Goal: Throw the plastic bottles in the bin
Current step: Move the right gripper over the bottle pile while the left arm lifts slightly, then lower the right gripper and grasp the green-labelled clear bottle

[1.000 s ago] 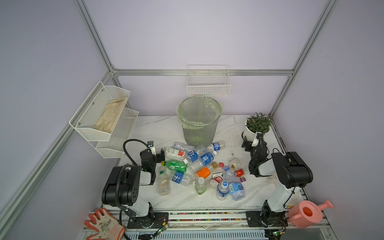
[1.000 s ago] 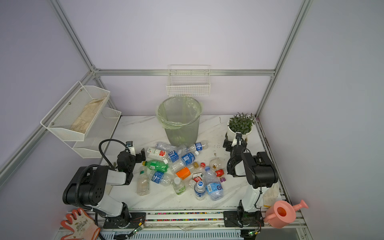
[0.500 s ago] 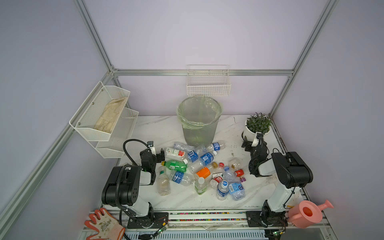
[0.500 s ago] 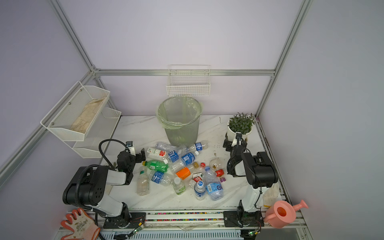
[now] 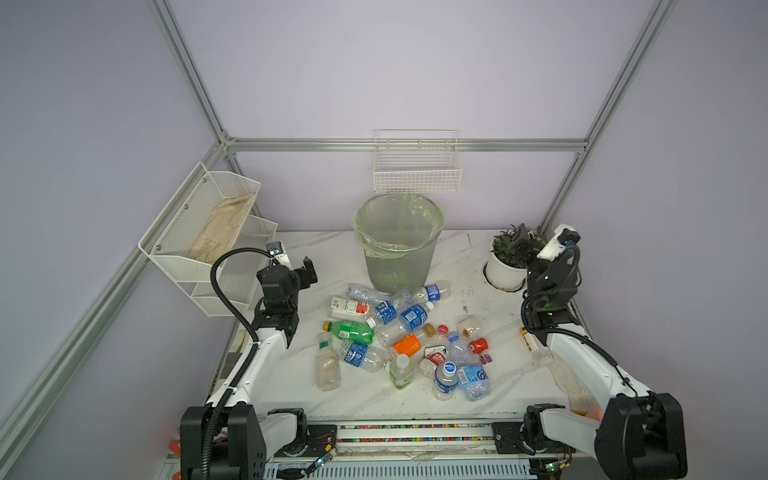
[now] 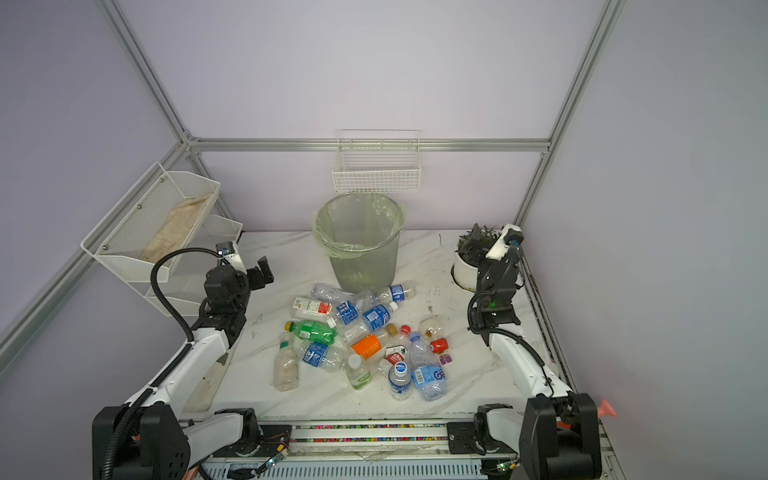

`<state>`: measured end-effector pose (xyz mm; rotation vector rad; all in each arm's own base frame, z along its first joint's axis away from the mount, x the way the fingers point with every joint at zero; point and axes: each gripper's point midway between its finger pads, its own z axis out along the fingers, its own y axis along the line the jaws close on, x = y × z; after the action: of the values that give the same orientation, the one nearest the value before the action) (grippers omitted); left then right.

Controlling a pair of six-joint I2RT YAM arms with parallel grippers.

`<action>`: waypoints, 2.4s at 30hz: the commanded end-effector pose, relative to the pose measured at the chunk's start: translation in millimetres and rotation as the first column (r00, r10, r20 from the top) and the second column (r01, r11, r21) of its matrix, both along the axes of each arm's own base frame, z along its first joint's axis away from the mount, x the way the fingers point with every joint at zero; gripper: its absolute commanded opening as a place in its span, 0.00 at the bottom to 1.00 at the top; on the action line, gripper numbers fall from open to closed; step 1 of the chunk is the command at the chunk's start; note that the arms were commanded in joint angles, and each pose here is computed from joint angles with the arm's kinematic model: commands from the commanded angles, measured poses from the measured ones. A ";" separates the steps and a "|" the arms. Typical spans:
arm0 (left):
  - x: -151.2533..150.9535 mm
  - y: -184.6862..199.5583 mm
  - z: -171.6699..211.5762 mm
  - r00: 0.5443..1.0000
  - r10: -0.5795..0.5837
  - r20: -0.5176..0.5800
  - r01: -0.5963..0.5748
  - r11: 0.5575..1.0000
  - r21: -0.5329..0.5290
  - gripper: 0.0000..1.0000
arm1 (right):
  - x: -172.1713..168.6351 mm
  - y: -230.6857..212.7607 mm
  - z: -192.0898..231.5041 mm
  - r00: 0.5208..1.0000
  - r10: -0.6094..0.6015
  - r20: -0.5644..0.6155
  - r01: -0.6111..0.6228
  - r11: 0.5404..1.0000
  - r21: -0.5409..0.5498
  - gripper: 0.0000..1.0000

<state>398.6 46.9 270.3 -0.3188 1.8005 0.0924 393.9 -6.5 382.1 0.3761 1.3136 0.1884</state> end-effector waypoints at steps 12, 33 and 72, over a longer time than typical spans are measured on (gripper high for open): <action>-96.3 -95.0 23.9 0.908 -0.403 -0.117 0.363 0.894 -0.263 1.00 | -51.5 160.9 -57.1 0.720 0.568 -0.398 -0.502 0.823 0.267 0.97; -186.5 -119.5 -20.8 0.851 -0.515 -0.098 0.442 0.805 -0.396 1.00 | -131.2 249.5 -111.6 0.469 0.594 -0.654 -0.645 0.736 0.206 0.97; -190.5 -124.8 -24.1 0.849 -0.520 -0.097 0.449 0.805 -0.389 1.00 | -251.8 345.0 -183.1 0.123 0.452 -0.883 -0.918 0.391 0.072 0.83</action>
<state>206.4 -76.6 257.3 -0.0822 2.0300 -0.5923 140.6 350.6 206.8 -0.9299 2.3163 0.6446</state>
